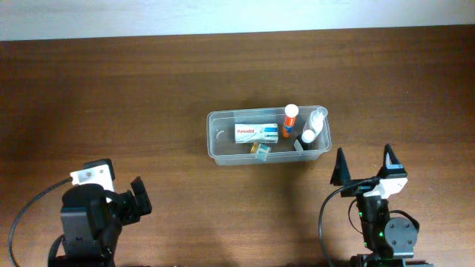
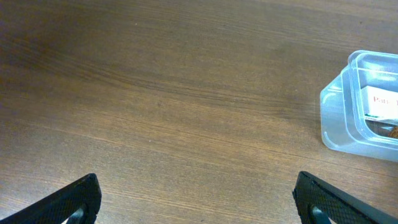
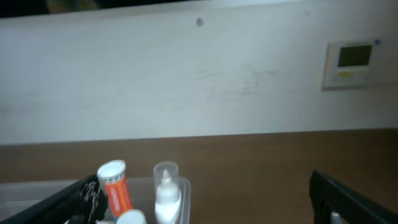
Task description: Pack container
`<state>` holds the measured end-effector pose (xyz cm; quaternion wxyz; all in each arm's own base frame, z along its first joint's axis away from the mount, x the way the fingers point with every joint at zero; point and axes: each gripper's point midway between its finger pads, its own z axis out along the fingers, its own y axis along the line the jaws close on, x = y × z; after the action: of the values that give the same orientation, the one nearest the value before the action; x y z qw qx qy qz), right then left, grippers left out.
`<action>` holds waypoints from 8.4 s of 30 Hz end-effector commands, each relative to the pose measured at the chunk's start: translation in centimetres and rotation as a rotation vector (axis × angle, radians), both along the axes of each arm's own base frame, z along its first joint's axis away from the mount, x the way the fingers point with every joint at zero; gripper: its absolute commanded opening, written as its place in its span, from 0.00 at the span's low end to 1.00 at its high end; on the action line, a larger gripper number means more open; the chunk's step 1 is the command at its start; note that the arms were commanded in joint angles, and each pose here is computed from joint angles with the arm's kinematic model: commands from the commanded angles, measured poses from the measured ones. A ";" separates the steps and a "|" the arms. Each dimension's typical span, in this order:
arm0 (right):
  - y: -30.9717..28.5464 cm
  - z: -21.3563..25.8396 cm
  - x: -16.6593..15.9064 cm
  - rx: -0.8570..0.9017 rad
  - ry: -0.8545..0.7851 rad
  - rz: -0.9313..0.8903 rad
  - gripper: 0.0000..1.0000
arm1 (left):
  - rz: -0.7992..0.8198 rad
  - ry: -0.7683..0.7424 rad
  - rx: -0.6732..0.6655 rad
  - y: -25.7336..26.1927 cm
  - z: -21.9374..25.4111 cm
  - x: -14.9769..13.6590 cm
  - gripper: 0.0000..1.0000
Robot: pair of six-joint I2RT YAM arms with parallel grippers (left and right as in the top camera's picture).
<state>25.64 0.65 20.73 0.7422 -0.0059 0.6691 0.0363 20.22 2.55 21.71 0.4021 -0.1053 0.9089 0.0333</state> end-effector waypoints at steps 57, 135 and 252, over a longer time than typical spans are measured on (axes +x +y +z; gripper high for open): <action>1.7 -4.7 -1.2 -0.127 0.151 0.091 0.98 | 0.020 -0.050 0.013 0.4 -2.8 -1.7 0.99; 1.7 -4.7 -1.2 -0.127 0.151 0.091 0.98 | 0.102 -0.687 0.042 2.3 -5.6 3.8 0.99; 1.7 -4.7 -1.2 -0.127 0.151 0.091 0.98 | 0.102 -0.687 0.042 2.3 -5.6 3.8 0.99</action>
<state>24.50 2.05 16.19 0.6859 -0.0758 0.7234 0.0223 24.10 4.77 16.08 0.6833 -0.1455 0.7147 0.0345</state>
